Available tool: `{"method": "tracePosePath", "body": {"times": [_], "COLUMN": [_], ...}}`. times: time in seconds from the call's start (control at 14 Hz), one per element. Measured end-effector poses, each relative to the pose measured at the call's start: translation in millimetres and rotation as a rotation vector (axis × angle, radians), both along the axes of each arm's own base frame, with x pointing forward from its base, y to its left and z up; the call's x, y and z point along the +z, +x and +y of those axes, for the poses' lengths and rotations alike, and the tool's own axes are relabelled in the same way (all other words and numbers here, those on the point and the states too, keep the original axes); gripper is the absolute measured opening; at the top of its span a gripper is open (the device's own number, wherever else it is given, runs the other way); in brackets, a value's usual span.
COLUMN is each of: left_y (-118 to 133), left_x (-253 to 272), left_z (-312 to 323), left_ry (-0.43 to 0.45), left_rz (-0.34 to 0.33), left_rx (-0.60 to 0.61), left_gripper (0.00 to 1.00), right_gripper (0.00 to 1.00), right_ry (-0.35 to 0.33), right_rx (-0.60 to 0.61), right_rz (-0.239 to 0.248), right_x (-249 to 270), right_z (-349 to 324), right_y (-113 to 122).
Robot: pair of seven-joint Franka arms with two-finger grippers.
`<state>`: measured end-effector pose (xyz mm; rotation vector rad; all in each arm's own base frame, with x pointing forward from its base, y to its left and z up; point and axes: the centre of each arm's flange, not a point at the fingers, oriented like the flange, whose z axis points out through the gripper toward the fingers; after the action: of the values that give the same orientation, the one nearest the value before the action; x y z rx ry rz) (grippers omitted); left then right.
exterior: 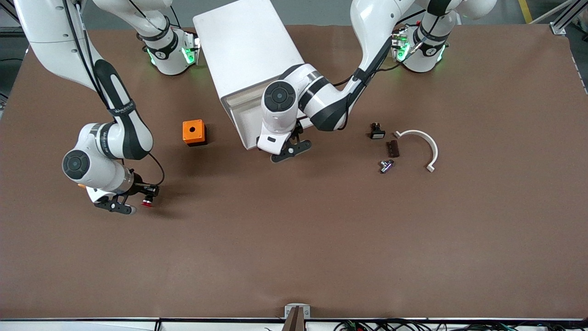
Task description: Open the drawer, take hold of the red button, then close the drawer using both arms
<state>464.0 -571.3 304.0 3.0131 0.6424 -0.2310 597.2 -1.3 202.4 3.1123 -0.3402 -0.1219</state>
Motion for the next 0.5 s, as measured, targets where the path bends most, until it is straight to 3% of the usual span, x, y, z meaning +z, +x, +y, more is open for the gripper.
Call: {"method": "tracePosePath", "body": {"times": [0.21,0.5], "left_y": [-13.0,-29.2], "left_x": [-4.6,-13.2], "left_z": [-7.7,-15.0], "left_ry": [0.007,0.021], "left_rz": [0.007,0.019], "left_rx": [-0.02,-0.044], "left_gripper": [1.0,1.0], "right_gripper": [0.41,0.41], "right_ry": [-0.046,-0.039], "right_rx": [0.043,0.054], "right_rz": [0.024,0.034], "right_x": [7.8,24.4], "right_z": [-30.3,-97.8], "right_y": [-7.5,-24.8]}}
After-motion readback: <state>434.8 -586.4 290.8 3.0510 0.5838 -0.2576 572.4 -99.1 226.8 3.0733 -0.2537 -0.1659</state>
